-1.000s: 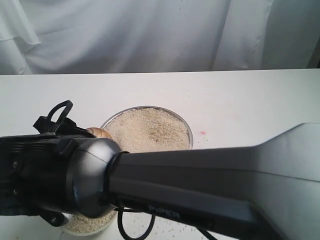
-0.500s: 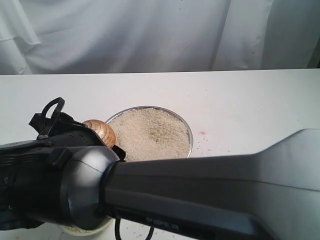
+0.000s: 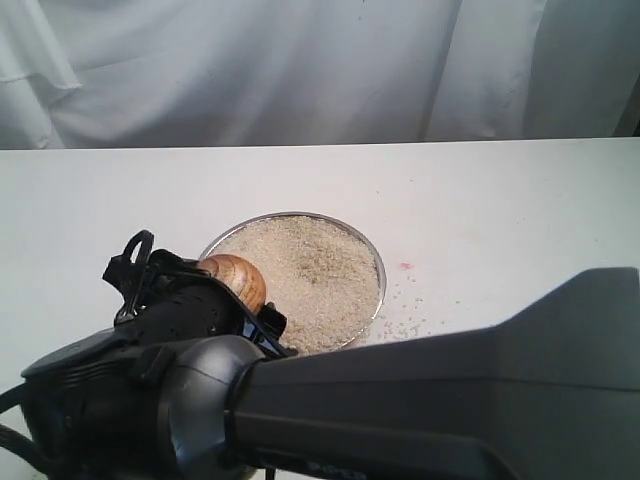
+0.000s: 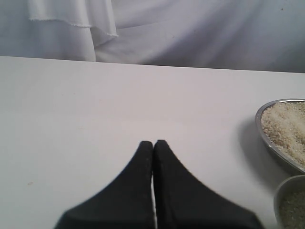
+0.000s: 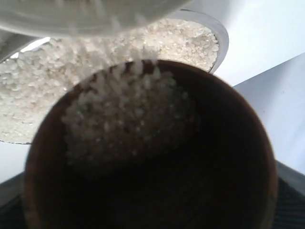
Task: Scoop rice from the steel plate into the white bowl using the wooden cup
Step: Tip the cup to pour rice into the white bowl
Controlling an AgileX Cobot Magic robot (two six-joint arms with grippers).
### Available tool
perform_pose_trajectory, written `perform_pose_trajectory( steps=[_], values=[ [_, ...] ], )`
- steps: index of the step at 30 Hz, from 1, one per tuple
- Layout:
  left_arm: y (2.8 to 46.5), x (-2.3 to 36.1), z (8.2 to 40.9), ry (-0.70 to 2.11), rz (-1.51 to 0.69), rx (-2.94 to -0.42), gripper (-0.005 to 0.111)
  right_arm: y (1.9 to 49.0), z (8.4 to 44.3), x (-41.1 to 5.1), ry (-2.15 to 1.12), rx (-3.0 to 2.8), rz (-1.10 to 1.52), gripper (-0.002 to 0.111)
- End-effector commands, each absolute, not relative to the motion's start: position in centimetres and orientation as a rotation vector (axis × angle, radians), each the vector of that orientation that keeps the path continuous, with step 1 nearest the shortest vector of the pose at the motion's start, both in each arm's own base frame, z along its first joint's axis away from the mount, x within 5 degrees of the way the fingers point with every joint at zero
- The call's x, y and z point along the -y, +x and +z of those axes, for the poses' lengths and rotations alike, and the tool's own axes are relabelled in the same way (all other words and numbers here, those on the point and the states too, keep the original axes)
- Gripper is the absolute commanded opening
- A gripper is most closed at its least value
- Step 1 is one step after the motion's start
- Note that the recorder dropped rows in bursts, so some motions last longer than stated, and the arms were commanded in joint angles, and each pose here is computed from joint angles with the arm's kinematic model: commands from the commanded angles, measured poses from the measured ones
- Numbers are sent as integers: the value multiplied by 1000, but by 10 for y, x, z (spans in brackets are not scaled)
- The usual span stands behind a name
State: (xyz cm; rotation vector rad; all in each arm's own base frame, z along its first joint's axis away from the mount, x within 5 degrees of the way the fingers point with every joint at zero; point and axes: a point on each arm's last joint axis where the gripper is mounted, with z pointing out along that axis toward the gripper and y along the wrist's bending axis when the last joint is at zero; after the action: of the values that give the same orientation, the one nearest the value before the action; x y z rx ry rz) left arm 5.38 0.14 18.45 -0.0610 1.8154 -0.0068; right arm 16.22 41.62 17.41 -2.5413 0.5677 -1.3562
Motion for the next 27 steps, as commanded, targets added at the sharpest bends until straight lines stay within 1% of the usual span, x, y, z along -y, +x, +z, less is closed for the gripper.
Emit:
perform_pose_trajectory(
  steps=[1,9,27],
  values=[
    [54,-1,184,-64,-7,-1801,0,161,182,-417,-2491,-553,-1375,0],
    [54,-1,184,-64,-7,-1801,0,136,184,-427,-2457,-466,-1377,0],
    [54,-1,184,-64,-7,-1801,0,124,193,-432,-2396,-315,-1517,0]
  ],
)
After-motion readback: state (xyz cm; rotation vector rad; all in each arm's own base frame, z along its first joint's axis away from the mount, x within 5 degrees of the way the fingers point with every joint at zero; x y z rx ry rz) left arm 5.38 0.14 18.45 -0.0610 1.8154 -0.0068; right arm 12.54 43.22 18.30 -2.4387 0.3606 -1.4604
